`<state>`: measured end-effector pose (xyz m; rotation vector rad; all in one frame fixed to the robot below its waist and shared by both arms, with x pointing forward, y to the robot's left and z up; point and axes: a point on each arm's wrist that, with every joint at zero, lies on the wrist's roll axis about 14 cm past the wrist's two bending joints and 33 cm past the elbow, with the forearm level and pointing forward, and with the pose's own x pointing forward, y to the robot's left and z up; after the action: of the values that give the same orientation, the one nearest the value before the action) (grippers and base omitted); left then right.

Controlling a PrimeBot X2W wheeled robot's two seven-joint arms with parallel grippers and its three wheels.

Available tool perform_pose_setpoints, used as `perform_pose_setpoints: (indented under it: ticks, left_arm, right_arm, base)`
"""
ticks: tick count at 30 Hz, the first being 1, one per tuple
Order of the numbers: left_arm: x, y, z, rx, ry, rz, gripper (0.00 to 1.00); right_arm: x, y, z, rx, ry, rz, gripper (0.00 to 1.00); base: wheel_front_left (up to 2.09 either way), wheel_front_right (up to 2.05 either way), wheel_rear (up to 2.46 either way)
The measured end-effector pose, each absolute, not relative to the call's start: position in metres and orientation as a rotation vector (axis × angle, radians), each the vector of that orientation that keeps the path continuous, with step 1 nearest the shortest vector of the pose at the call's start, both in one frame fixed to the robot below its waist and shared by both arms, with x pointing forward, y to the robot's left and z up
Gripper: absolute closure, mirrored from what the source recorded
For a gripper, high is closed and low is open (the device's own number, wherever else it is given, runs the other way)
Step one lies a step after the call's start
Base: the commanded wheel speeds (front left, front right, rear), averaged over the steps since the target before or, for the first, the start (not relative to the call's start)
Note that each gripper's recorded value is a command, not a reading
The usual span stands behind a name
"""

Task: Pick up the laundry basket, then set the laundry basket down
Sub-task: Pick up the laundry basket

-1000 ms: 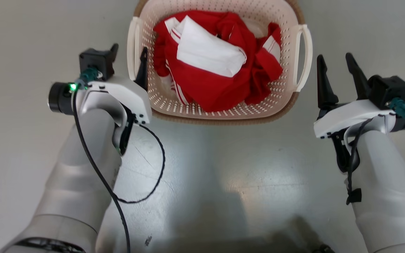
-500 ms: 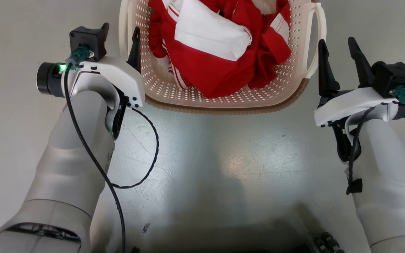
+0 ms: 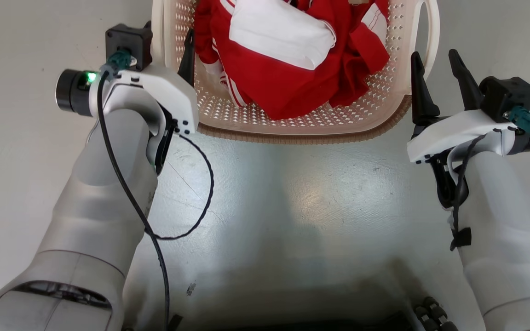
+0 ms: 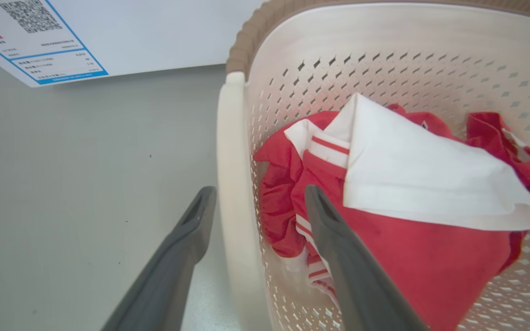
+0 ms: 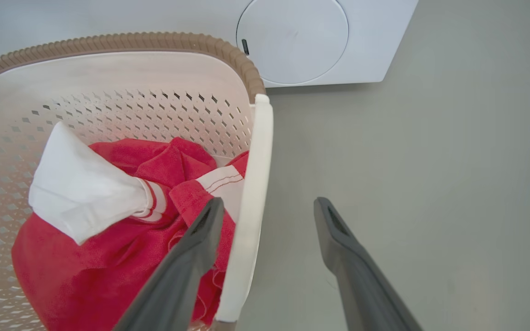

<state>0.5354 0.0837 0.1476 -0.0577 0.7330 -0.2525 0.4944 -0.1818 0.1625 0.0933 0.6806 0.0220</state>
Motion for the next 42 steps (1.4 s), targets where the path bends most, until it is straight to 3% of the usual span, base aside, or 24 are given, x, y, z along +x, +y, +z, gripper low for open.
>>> perform_pose_setpoints:
  ticks: [42]
  left_arm:
    - [0.54, 0.074, 0.145, 0.065, 0.862, -0.348, 0.0]
  right_arm:
    - [0.511, -0.16, 0.144, 0.179, 0.842, 0.037, 0.02]
  base:
    - [0.0, 0.0, 0.0]
